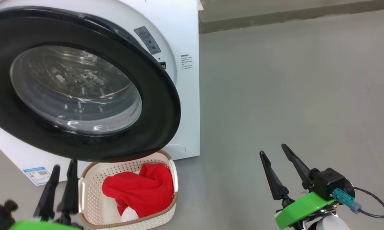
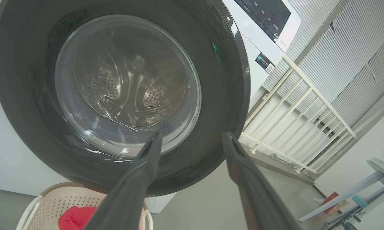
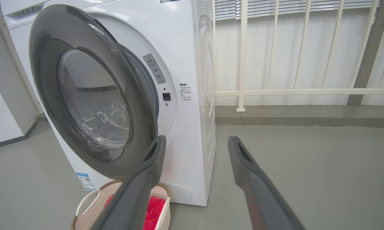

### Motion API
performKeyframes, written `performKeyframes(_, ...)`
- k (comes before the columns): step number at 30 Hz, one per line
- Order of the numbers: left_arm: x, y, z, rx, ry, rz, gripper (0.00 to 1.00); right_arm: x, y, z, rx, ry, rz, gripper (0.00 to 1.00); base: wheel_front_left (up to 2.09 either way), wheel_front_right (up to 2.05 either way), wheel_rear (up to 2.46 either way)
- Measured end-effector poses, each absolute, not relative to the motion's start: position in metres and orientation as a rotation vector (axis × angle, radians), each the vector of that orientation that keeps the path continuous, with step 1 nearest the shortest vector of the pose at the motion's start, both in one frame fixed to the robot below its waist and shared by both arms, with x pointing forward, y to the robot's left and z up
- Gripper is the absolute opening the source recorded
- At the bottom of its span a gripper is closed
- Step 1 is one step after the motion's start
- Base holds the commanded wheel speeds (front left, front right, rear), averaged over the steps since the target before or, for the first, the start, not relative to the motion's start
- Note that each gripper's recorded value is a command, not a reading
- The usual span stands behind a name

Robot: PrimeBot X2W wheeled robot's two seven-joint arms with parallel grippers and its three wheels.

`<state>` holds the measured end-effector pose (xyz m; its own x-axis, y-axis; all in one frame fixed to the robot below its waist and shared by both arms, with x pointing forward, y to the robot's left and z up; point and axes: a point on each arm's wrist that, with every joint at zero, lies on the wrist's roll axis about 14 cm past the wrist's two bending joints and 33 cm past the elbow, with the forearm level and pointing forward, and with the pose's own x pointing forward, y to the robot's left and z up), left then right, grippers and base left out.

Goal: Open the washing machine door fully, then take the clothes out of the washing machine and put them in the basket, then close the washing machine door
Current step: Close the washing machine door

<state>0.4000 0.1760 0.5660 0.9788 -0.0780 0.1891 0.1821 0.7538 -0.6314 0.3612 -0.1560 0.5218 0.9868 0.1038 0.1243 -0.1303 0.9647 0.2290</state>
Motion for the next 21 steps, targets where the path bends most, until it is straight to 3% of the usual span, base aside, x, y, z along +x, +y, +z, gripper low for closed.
performKeyframes(11,0.362,0.199,0.549,-0.264,-0.170,-0.084,1.00,0.357,-0.159,0.530,0.244,-0.142,0.112,1.00,0.00,0.00,0.00)
performKeyframes(17,0.348,0.209,0.524,-0.118,-0.117,-0.025,1.00,0.356,-0.156,0.527,0.246,-0.132,0.117,1.00,0.00,0.00,0.00)
performKeyframes(21,0.346,0.211,0.514,-0.145,-0.096,-0.001,1.00,0.356,-0.156,0.526,0.246,-0.129,0.116,1.00,0.00,0.00,0.00)
